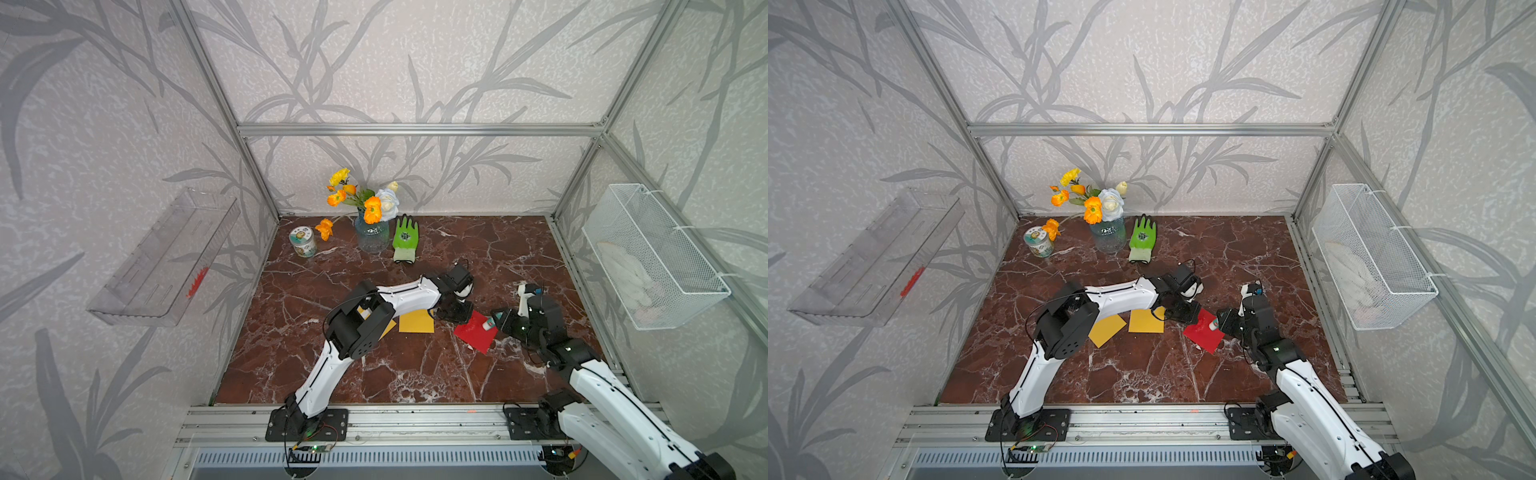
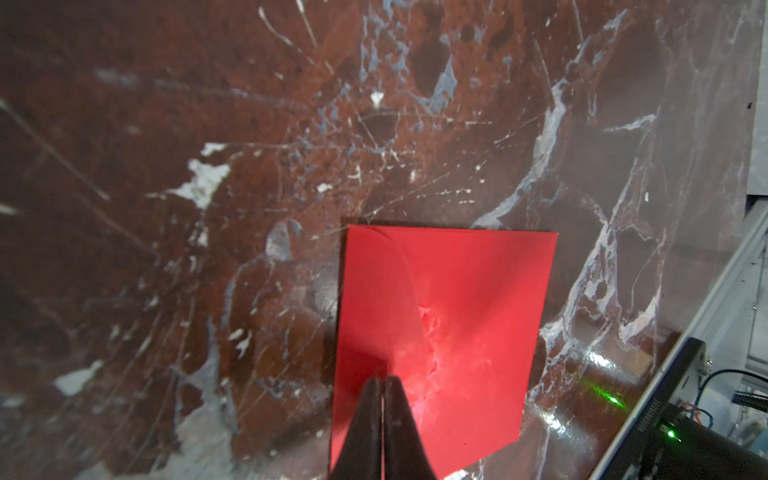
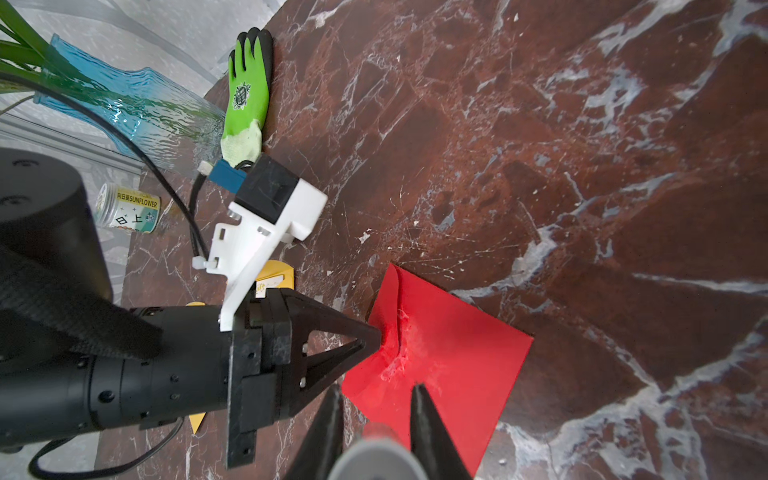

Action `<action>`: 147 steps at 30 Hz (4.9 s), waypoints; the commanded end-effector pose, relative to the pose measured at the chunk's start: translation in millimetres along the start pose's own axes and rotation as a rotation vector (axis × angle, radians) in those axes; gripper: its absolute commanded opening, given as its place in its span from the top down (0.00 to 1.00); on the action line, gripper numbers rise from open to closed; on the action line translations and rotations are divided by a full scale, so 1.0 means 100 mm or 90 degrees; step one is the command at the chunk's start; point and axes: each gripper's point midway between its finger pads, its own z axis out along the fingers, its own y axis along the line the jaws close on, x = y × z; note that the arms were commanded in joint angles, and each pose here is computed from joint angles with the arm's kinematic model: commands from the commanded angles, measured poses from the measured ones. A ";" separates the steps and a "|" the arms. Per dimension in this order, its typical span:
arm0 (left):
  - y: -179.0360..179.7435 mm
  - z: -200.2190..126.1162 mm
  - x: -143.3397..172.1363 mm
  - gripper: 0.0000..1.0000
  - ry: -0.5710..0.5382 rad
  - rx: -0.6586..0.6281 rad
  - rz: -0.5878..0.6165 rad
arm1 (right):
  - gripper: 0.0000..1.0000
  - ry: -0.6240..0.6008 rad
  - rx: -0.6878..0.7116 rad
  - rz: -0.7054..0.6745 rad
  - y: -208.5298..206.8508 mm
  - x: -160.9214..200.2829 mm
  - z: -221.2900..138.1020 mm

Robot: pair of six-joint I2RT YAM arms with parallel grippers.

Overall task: Seal the envelope with a glue stick
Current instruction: Close the envelope at the center of the board.

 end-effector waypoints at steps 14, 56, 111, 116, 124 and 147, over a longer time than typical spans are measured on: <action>0.40 0.08 0.16 0.98 0.029 -0.118 -0.005 | 1.00 -0.001 0.021 0.004 -0.13 0.06 0.02; 0.26 0.20 0.54 0.80 0.158 -0.209 0.185 | 1.00 -0.002 0.021 0.042 -0.30 0.13 -0.03; 0.13 -0.01 -0.04 1.00 0.022 -0.029 0.008 | 1.00 0.013 0.024 0.047 -0.35 0.20 0.02; 0.30 0.12 0.11 1.00 0.047 -0.064 0.004 | 1.00 0.014 0.028 0.045 -0.37 0.22 0.02; 0.53 0.20 0.35 1.00 0.089 -0.213 0.064 | 1.00 0.018 0.028 0.051 -0.39 0.24 0.05; 0.59 0.39 0.64 1.00 0.184 -0.364 0.144 | 1.00 0.015 0.028 0.051 -0.39 0.25 0.01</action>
